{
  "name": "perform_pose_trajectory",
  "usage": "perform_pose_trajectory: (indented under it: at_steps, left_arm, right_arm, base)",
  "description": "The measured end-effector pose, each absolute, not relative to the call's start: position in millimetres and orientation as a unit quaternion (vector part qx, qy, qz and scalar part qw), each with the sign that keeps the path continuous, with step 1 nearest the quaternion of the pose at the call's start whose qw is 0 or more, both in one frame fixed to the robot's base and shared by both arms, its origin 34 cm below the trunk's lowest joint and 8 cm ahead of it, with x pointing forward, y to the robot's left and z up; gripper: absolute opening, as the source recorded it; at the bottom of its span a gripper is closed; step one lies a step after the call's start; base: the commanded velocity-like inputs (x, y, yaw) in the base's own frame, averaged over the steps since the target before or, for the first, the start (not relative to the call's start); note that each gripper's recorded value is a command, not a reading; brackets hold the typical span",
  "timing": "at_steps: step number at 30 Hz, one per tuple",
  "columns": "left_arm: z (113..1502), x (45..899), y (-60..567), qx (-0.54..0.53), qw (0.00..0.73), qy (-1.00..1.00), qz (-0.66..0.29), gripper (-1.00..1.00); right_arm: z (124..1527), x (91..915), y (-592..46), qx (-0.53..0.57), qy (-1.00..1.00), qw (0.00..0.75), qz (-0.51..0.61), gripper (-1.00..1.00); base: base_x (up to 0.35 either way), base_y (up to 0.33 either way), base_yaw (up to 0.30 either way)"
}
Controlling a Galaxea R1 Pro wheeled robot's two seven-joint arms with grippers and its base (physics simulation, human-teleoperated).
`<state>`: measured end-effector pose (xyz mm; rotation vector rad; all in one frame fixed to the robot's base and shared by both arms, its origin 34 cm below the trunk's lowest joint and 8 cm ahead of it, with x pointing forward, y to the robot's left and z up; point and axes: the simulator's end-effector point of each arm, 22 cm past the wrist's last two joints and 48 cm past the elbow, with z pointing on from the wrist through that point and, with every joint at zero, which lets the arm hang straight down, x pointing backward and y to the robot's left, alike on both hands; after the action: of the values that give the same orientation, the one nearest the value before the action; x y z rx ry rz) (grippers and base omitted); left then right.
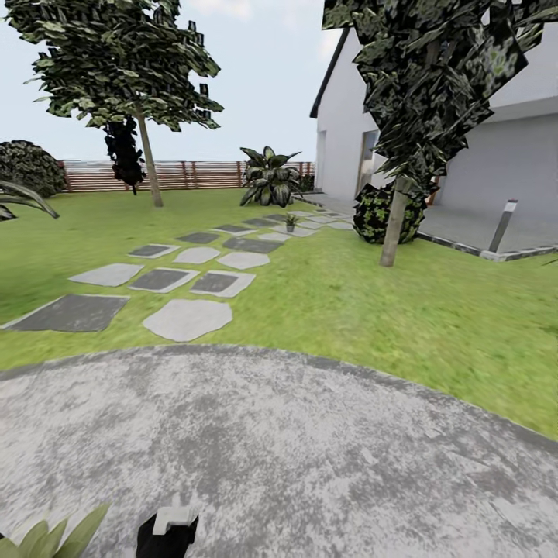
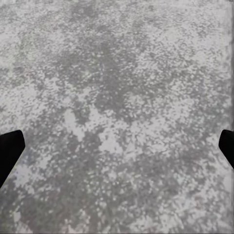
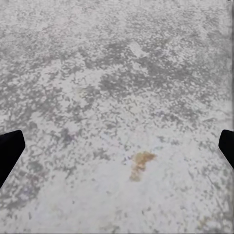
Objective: Pick up the pesticide atomizer in the garden and spray insectifuge to fully cover both potted plants in the garden.
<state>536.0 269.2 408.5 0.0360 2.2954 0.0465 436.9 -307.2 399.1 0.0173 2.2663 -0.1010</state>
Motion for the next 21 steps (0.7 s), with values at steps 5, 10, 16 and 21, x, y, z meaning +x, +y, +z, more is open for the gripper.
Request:
perform_pose_trajectory:
  at_steps: [5, 10, 16, 21]
  left_arm:
    - [408.5, 536.0, 268.6, 0.015, 0.41, 0.912, 0.018, 1.0]
    - [408.5, 536.0, 269.0, 0.015, 0.41, 0.912, 0.018, 1.0]
    - [408.5, 536.0, 269.4, 0.014, 0.41, 0.912, 0.019, 1.0]
    - [408.5, 536.0, 269.4, 0.014, 0.41, 0.912, 0.019, 1.0]
  right_arm:
    - [399.1, 436.8, -307.3, 0.007, 0.905, 0.423, -0.041, 1.0]
    - [399.4, 437.3, -307.2, 0.007, 0.905, 0.423, -0.04, 1.0]
    - [399.3, 437.2, -306.4, 0.007, 0.905, 0.423, -0.04, 1.0]
    - [399.3, 437.2, -305.9, 0.007, 0.905, 0.423, -0.039, 1.0]
  base:
    - [0.308, -0.136, -0.003]
    - [0.309, -0.135, 0.0]
    - [0.309, -0.135, 0.0]
    - [0.31, -0.134, 0.0]
